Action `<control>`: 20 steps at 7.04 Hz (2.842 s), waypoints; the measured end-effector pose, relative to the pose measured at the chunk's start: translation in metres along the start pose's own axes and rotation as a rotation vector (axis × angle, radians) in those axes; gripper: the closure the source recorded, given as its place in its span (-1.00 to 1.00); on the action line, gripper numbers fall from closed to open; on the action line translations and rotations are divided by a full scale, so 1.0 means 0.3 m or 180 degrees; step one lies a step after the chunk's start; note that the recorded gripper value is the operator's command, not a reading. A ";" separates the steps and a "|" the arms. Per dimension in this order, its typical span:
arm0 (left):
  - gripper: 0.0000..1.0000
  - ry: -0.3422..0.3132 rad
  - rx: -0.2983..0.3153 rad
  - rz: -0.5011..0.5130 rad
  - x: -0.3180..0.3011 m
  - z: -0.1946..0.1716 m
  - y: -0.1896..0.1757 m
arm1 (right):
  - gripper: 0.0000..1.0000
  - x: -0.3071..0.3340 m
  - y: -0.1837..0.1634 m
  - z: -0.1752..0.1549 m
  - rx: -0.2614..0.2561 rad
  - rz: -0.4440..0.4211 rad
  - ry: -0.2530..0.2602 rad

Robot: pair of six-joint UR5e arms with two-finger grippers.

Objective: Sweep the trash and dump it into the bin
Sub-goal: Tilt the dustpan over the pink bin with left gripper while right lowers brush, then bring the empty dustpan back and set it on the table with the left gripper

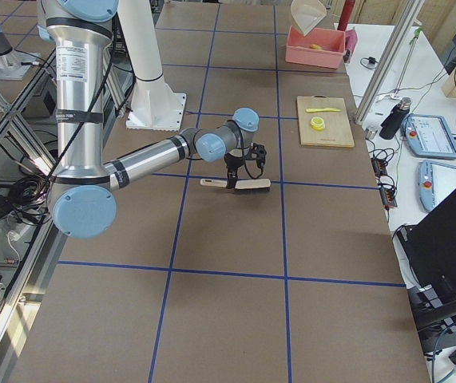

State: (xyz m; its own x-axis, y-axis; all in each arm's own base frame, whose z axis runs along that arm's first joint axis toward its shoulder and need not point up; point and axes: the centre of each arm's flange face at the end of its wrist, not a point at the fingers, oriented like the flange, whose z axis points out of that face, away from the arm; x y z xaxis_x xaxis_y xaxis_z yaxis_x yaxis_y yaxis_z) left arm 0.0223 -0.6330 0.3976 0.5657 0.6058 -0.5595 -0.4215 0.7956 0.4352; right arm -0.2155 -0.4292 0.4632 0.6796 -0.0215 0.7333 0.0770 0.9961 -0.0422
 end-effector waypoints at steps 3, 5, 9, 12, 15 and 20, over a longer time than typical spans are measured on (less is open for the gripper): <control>1.00 0.0313 0.0441 0.1163 0.393 0.132 -0.008 | -1.00 0.306 -0.121 -0.314 0.0694 -0.0010 0.0126; 1.00 0.0591 0.0571 0.2013 0.710 0.336 -0.026 | -1.00 0.590 -0.172 -0.348 0.0753 -0.0128 0.0411; 1.00 0.0961 0.0514 0.2859 1.147 0.690 -0.143 | -1.00 0.978 -0.160 -0.227 0.0430 0.0394 0.0271; 1.00 0.0908 0.0475 0.3018 1.271 0.766 -0.211 | -1.00 1.043 -0.149 -0.241 0.0461 0.0513 0.0272; 1.00 0.0746 0.0529 0.3065 1.291 0.751 -0.257 | -1.00 1.035 -0.164 -0.258 0.0519 0.0479 0.0260; -0.99 0.0662 0.0537 0.3062 1.297 0.770 -0.309 | -1.00 1.009 -0.170 -0.264 0.0588 0.0346 0.0070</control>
State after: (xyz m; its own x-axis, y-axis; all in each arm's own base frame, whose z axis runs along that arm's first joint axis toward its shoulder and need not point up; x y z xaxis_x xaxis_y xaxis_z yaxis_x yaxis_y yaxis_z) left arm 0.4453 -0.4736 0.3026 -0.1057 0.9942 -0.0216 -0.5199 -0.0367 0.8535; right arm 0.0440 -0.4933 0.6335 0.6924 0.0870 0.7162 -0.1313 0.9913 0.0065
